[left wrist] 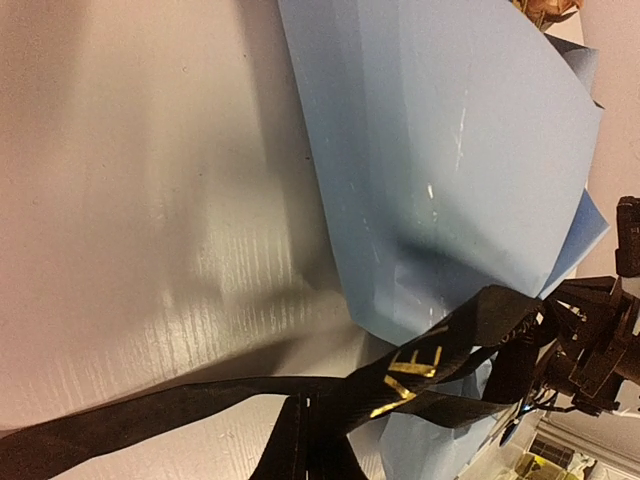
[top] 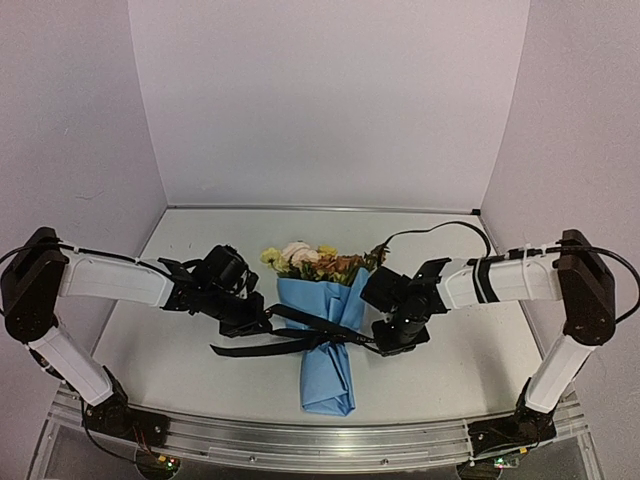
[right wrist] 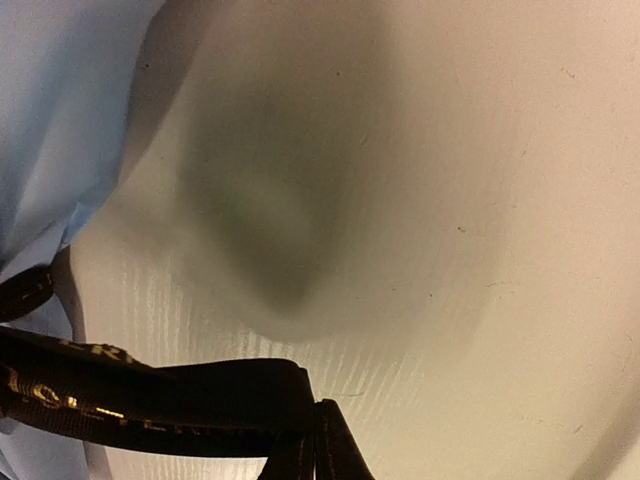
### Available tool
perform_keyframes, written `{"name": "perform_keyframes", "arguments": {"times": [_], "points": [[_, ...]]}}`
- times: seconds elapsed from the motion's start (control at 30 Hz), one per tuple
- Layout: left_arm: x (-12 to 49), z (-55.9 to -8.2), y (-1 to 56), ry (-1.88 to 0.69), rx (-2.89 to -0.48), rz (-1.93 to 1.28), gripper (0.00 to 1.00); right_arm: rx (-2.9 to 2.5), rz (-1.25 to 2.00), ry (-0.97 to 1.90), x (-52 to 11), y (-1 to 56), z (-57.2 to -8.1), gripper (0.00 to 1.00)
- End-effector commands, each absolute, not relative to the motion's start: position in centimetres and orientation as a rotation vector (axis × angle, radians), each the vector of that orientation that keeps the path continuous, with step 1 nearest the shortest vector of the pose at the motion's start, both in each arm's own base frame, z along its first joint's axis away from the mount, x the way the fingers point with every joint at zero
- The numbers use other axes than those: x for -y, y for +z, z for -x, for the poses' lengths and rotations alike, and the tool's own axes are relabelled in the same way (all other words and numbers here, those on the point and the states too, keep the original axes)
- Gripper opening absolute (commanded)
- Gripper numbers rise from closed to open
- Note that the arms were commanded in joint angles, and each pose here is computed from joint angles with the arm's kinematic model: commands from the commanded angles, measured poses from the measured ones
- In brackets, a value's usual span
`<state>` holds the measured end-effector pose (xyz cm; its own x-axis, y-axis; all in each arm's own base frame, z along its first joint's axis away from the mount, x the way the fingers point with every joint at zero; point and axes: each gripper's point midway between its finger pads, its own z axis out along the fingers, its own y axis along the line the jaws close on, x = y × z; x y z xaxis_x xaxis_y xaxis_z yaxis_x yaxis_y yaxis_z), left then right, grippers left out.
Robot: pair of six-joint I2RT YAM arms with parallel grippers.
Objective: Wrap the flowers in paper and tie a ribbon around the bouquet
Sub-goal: Tie the half-tied ribbon around the folded bouquet.
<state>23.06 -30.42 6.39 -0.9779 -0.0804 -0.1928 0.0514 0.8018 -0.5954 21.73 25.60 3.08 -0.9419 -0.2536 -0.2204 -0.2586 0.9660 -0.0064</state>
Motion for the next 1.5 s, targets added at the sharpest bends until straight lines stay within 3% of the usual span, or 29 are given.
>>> {"name": "perform_keyframes", "arguments": {"times": [0.0,0.2,0.4,0.77,1.0,1.1,1.27,1.47], "points": [[30.2,-23.3,7.6,-0.931,-2.754,-0.039,0.0,-2.826,0.503,-0.072,-25.2,4.8,-21.5,0.0],[30.1,-23.6,7.5,-0.931,-2.753,-0.04,0.0,-2.671,0.823,-0.298,-25.5,6.4,-20.7,0.0],[30.3,-23.7,7.9,-0.965,-2.741,-0.056,0.0,-2.592,0.981,-0.339,-26.5,6.3,-19.6,0.0],[32.3,-24.0,9.7,-1.084,-2.667,-0.198,0.0,-2.521,1.036,-0.033,-33.8,10.7,-21.1,0.0],[32.7,-24.1,9.7,-1.097,-2.66,-0.228,0.0,-2.742,0.882,0.324,-37.5,10.4,-21.8,0.0],[32.8,-24.1,9.6,-1.101,-2.66,-0.235,0.0,-2.771,0.872,0.416,-37.5,11.0,-21.6,0.09],[33.1,-24.1,9.4,-1.112,-2.666,-0.244,0.0,-2.758,0.896,0.513,-36.2,12.8,-20.9,0.35],[33.2,-24.1,9.4,-1.117,-2.665,-0.255,0.0,-2.743,0.886,0.516,-31.0,13.4,-20.8,0.51]]}}
